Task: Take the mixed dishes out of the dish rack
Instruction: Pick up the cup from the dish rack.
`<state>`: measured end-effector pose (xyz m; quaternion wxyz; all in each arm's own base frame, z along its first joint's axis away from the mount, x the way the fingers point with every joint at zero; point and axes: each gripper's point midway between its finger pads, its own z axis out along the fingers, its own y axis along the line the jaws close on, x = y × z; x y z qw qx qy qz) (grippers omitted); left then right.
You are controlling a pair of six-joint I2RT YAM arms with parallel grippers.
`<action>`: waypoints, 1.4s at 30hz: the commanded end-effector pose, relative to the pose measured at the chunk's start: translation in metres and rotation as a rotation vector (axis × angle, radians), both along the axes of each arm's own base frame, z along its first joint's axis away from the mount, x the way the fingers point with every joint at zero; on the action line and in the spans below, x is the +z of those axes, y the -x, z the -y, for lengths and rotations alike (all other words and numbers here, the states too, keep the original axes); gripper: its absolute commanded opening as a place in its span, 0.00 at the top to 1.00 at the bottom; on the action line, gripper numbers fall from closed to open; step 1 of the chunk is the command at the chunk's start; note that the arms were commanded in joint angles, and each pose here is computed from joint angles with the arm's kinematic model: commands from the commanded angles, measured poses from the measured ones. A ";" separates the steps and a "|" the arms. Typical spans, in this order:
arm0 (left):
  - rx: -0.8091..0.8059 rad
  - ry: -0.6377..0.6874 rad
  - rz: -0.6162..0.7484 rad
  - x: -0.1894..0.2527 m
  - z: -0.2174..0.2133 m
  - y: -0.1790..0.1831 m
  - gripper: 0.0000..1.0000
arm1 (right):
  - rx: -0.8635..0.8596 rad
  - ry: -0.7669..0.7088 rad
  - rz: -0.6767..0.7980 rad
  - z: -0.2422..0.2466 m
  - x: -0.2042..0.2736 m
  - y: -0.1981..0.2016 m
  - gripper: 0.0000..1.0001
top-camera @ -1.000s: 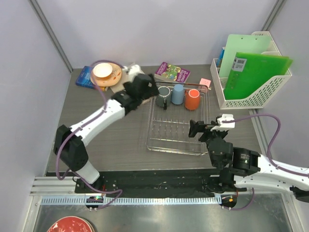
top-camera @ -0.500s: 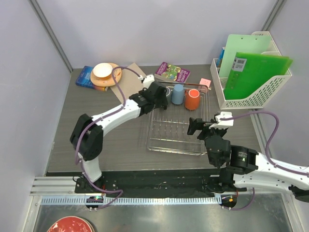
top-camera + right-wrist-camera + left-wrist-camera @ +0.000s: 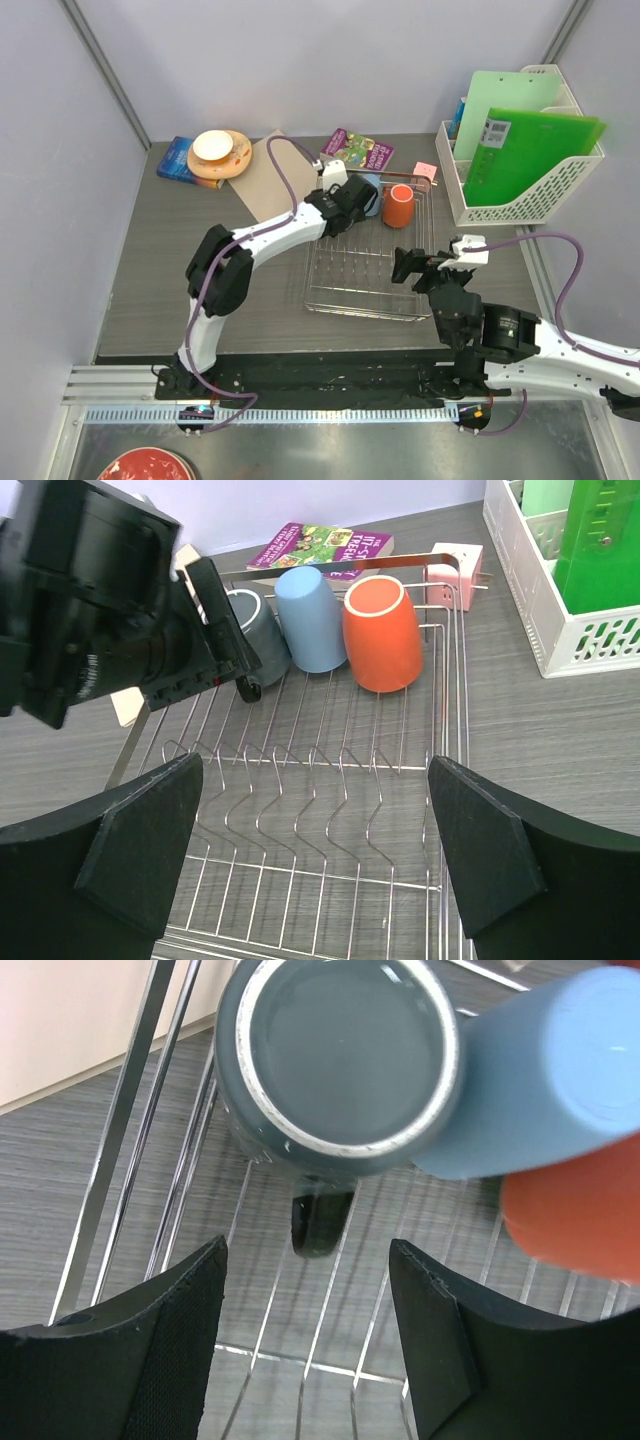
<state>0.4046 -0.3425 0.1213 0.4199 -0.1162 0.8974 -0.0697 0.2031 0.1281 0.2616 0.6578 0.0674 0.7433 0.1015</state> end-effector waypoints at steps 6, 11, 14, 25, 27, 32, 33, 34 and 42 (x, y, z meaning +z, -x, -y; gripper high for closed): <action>0.142 -0.024 0.034 -0.013 -0.009 -0.021 0.47 | -0.013 -0.074 -0.003 0.007 0.000 0.003 0.00; 0.178 0.005 0.025 -0.027 -0.015 -0.028 0.50 | -0.009 -0.074 -0.012 0.008 -0.003 0.004 0.00; 0.182 0.006 0.009 -0.036 -0.015 -0.030 0.50 | -0.006 -0.072 -0.018 0.007 -0.005 0.004 0.00; 0.167 -0.039 -0.012 -0.055 -0.020 -0.040 0.70 | -0.007 -0.055 -0.027 0.004 -0.009 0.003 0.00; 0.166 -0.047 -0.018 -0.058 -0.023 -0.038 0.82 | -0.006 -0.049 -0.030 0.003 -0.010 0.003 0.00; 0.140 -0.030 0.004 -0.046 -0.025 -0.035 1.00 | -0.009 -0.043 -0.034 0.001 -0.014 0.003 0.00; 0.135 -0.026 0.008 -0.043 -0.024 -0.035 1.00 | -0.009 -0.042 -0.035 0.001 -0.015 0.003 0.00; 0.129 -0.025 0.010 -0.041 -0.024 -0.034 1.00 | -0.008 -0.039 -0.037 0.000 -0.015 0.002 0.00; 0.028 0.040 0.044 0.008 -0.017 -0.024 1.00 | -0.014 -0.033 -0.038 -0.003 -0.014 0.001 0.00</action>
